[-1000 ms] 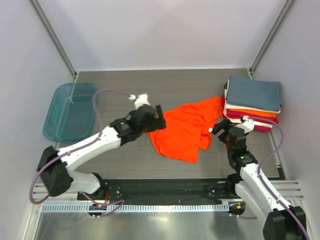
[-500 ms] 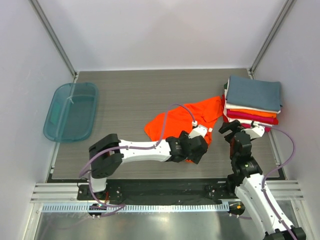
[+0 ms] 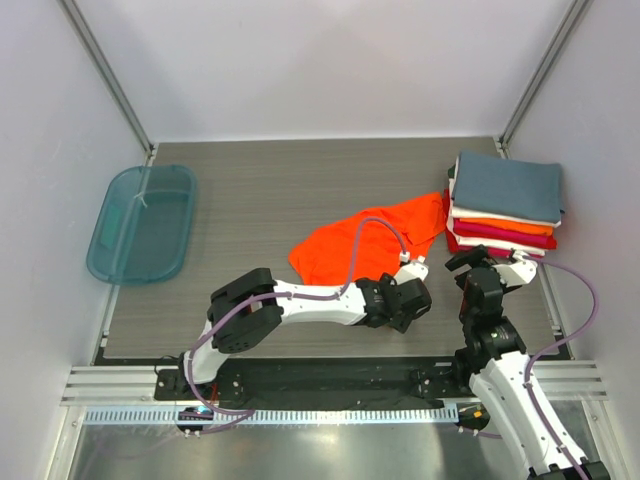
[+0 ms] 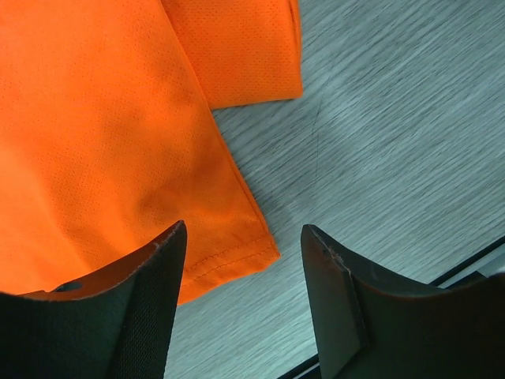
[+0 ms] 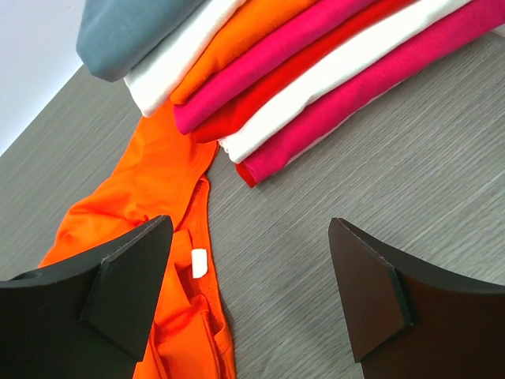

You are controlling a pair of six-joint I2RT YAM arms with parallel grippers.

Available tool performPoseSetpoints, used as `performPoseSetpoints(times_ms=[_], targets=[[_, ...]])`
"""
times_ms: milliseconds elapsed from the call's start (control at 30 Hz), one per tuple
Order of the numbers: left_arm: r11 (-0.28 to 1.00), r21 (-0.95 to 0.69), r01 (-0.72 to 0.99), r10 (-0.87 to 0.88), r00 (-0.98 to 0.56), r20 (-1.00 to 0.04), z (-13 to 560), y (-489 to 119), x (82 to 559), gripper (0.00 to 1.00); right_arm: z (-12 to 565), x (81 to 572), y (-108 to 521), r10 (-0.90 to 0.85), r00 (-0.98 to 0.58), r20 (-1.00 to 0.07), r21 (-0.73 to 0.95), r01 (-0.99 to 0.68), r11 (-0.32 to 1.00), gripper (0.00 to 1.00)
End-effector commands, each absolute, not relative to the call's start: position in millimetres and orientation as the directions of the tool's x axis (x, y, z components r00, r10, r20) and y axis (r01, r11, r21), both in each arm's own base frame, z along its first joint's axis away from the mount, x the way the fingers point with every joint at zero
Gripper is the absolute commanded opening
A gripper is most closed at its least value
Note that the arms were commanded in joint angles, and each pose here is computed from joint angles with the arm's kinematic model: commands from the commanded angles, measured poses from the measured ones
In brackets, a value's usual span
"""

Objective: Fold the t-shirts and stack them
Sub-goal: Flatten the tshirt out

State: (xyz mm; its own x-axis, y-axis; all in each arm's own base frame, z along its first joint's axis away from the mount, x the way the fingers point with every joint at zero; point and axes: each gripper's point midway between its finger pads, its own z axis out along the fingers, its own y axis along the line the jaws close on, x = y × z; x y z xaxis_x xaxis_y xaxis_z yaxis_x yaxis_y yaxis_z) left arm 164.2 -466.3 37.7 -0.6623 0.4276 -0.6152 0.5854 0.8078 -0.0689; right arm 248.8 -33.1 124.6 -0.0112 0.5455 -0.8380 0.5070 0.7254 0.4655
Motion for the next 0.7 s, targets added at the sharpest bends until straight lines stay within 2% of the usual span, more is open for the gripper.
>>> performPoseSetpoints(times_ms=[0,167,333,433,467,567,600,667], targets=[[0.816,-0.114,0.567,0.388,-0.684,-0.618,48.0,-473.1,160.0,0.6,131.7,249.2,-39.6,0.55,0.038,-0.835,0.484,0.528,0.698,0.86],[0.818,-0.154,0.554,0.38,-0.722,-0.579,42.8,-465.4,147.1,0.43,130.1,248.9,-39.8,0.551,0.037,-0.834,0.483,0.531,0.696,0.86],[0.799,-0.171,0.576,0.405,-0.727,-0.555,28.9,-464.3,123.4,0.4,129.6,248.8,-40.3,0.55,0.037,-0.834,0.482,0.534,0.695,0.86],[0.824,-0.132,0.551,0.405,-0.736,-0.543,22.4,-455.4,126.8,0.19,129.5,249.1,-39.4,0.551,0.034,-0.834,0.482,0.532,0.696,0.87],[0.838,-0.099,0.536,0.404,-0.733,-0.548,24.4,-448.2,131.1,0.0,128.8,249.0,-39.5,0.553,0.034,-0.833,0.483,0.532,0.695,0.86],[0.877,-0.018,0.48,0.382,-0.718,-0.582,41.1,-425.7,144.9,0.0,127.7,249.9,-37.1,0.556,0.022,-0.831,0.483,0.526,0.7,0.86],[0.882,-0.044,0.468,0.345,-0.708,-0.617,67.8,-422.2,148.2,0.0,127.9,251.1,-34.8,0.558,0.015,-0.829,0.485,0.516,0.706,0.86],[0.895,-0.042,0.443,0.321,-0.707,-0.63,80.5,-398.7,154.5,0.0,126.5,253.8,-31.2,0.553,-0.008,-0.833,0.475,0.504,0.722,0.86]])
